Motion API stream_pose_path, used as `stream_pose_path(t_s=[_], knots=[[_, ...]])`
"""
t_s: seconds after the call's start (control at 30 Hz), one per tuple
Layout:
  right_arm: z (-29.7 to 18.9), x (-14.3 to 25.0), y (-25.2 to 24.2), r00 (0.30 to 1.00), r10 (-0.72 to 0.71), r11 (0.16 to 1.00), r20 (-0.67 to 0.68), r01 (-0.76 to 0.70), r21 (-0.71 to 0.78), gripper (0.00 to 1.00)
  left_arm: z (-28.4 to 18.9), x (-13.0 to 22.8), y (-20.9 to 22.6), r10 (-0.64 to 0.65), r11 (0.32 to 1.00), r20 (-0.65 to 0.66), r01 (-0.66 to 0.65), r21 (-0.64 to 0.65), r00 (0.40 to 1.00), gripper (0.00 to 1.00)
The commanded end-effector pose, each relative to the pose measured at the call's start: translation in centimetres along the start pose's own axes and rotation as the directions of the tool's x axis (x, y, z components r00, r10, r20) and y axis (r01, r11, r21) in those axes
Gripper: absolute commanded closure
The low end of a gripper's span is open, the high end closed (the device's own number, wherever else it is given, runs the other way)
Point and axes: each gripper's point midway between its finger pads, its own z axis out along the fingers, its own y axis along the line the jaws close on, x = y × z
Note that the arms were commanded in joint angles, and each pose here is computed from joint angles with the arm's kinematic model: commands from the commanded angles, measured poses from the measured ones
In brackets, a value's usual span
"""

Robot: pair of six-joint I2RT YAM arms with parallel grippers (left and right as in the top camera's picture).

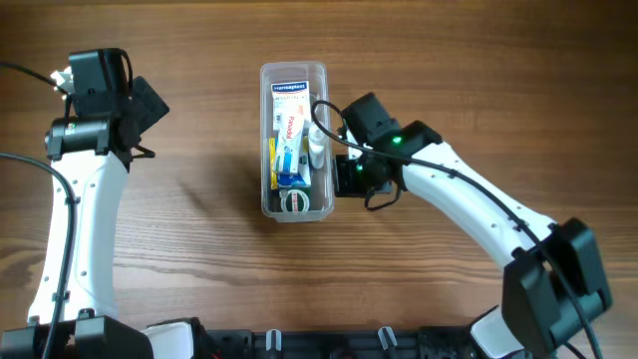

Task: Pack container

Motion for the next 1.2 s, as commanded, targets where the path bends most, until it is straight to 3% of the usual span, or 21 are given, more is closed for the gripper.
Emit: stream_pose_path(t_s=[0.0,0.23,0.4,0.43,0.47,0.5,0.53,0.67,0.8,1.17], knots=[[-7.1,-3.4,1.3,0.973,-0.081,0.995,0.217,0.090,-0.033,0.95,-0.5,-0.8,0.1,-0.012,1.000,0.024,0.012,0.000,1.000,0.00],[-19.3,-1.6,3.4,0.851,-0.147,0.970,0.504,0.224,-0.095,0.95,-0.5,-0.8,0.1,-0.012,1.000,0.024,0.012,0.000,1.000,0.00],[-25.3,2.4,3.3,0.769,-0.148,0.958,0.622,0.268,-0.104,0.80,-0.5,-0.8,0.1,-0.012,1.000,0.024,0.012,0.000,1.000,0.00],[-26.0,3.1,3.2,0.757,-0.147,0.955,0.637,0.275,-0.107,0.72,-0.5,-0.8,0.1,-0.012,1.000,0.024,0.012,0.000,1.000,0.00],[-26.5,3.7,3.2,0.750,-0.146,0.954,0.645,0.280,-0.109,0.54,-0.5,-0.8,0.1,-0.012,1.000,0.024,0.012,0.000,1.000,0.00],[-27.0,4.4,3.0,0.743,-0.144,0.953,0.653,0.283,-0.112,0.33,-0.5,-0.8,0.1,-0.012,1.000,0.024,0.012,0.000,1.000,0.00],[-27.4,5.1,2.9,0.740,-0.142,0.952,0.657,0.284,-0.114,0.00,-0.5,-0.8,0.1,-0.012,1.000,0.024,0.012,0.000,1.000,0.00],[-28.1,7.8,1.9,0.762,-0.084,0.960,0.643,0.234,-0.152,0.00,-0.5,-0.8,0.1,-0.012,1.000,0.024,0.012,0.000,1.000,0.00],[-26.7,10.4,0.3,0.828,-0.041,0.975,0.559,0.155,-0.157,0.00,-0.5,-0.8,0.1,-0.012,1.000,0.024,0.012,0.000,1.000,0.00],[-26.2,10.8,0.0,0.846,-0.030,0.979,0.532,0.132,-0.154,0.00,-0.5,-0.8,0.1,-0.012,1.000,0.024,0.012,0.000,1.000,0.00]])
